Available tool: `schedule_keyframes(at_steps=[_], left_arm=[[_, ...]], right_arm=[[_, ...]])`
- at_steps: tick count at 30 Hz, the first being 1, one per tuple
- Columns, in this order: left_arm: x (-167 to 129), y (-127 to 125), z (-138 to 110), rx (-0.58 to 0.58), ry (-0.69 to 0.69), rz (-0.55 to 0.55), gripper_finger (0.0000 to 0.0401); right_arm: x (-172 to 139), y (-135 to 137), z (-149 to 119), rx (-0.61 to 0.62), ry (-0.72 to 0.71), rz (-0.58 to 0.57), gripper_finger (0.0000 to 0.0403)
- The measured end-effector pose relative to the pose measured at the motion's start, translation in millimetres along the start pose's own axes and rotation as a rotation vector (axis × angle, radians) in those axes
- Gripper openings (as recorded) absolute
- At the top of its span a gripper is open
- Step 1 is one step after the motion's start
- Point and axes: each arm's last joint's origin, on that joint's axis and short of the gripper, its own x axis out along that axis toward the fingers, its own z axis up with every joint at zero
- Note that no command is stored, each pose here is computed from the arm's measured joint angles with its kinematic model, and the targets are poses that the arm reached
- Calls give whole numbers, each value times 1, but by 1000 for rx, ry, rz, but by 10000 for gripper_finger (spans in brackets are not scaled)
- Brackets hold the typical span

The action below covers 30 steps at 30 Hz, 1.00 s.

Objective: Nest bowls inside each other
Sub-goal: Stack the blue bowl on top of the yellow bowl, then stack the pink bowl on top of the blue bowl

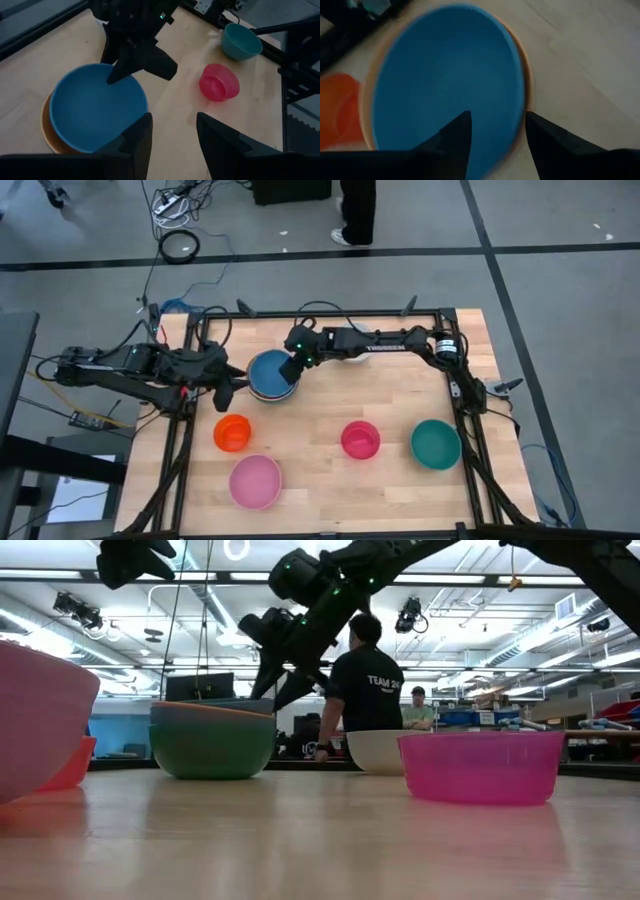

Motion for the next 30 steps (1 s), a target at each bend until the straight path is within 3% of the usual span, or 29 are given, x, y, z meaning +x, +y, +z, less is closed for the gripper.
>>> schedule_keyframes(at_steps=[7,14,21,30], left_arm=[[0,-2,-11,-76,163,-76,162],[12,-14,-43,-147,400,-155,162],[33,-37,-82,-102,567,-192,162],[57,-67,-122,-84,671,-43,162]], right_arm=[[-28,10,-9,-84,58,-103,169],[-75,41,-19,-269,-15,-252,169],[-138,77,-48,-392,-71,-383,169],[-208,105,-94,-381,-125,-439,169]])
